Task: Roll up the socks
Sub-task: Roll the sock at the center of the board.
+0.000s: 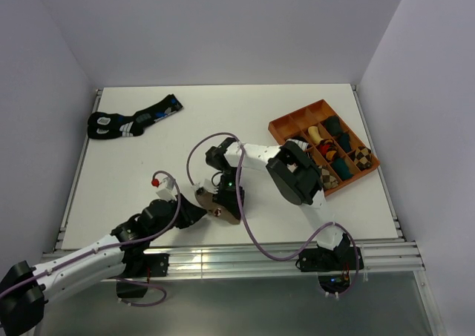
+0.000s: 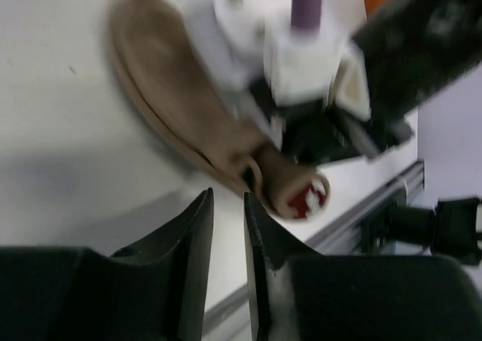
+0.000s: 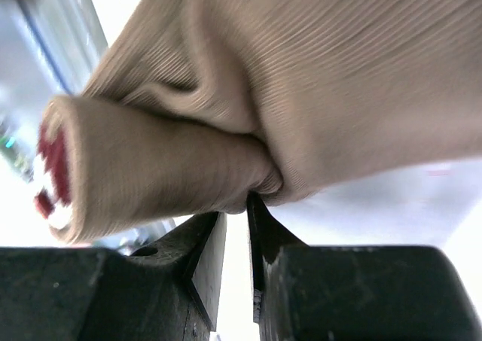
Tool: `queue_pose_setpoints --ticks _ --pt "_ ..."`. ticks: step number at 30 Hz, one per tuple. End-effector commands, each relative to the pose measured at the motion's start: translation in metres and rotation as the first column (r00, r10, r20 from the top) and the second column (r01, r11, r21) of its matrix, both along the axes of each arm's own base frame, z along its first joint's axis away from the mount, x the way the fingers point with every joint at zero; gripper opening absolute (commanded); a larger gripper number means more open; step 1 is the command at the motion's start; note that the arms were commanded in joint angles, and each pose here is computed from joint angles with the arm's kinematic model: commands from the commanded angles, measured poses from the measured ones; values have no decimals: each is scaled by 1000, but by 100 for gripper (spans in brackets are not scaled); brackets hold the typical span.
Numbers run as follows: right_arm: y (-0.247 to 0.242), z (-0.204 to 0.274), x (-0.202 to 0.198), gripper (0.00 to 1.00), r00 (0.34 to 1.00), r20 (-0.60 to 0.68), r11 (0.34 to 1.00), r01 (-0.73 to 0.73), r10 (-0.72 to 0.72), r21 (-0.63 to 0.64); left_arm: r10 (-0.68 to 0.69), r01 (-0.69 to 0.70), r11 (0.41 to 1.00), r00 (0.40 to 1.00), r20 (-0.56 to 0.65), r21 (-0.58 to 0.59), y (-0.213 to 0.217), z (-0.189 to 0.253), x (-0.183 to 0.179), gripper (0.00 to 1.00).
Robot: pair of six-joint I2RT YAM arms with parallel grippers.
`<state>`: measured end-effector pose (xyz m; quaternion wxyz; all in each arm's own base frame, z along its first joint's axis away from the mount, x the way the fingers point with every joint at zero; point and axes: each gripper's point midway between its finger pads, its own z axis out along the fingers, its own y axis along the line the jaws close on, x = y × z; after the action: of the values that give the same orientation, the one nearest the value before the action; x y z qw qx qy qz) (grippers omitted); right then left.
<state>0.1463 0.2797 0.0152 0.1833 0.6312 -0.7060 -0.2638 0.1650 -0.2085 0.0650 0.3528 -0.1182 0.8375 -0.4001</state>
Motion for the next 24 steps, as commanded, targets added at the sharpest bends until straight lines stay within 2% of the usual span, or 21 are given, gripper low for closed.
queue_pose_setpoints --ticks 1,3,6,18,24 --pt "43 14 37 23 984 161 984 54 -81 171 -111 111 993 994 -16 -30 -11 4 -22 29" --pt "44 14 39 23 979 179 984 70 -100 166 -67 66 997 997 -35 -31 -4 8 -20 31" --pt "43 11 42 23 973 209 987 74 -104 146 -98 102 992 994 46 -75 -10 34 -19 32" --pt "43 9 46 23 963 248 991 77 -102 108 -150 123 982 971 187 145 -21 69 10 41" --pt "42 6 45 23 964 248 993 74 -95 94 -200 154 962 960 197 224 -28 66 16 45"
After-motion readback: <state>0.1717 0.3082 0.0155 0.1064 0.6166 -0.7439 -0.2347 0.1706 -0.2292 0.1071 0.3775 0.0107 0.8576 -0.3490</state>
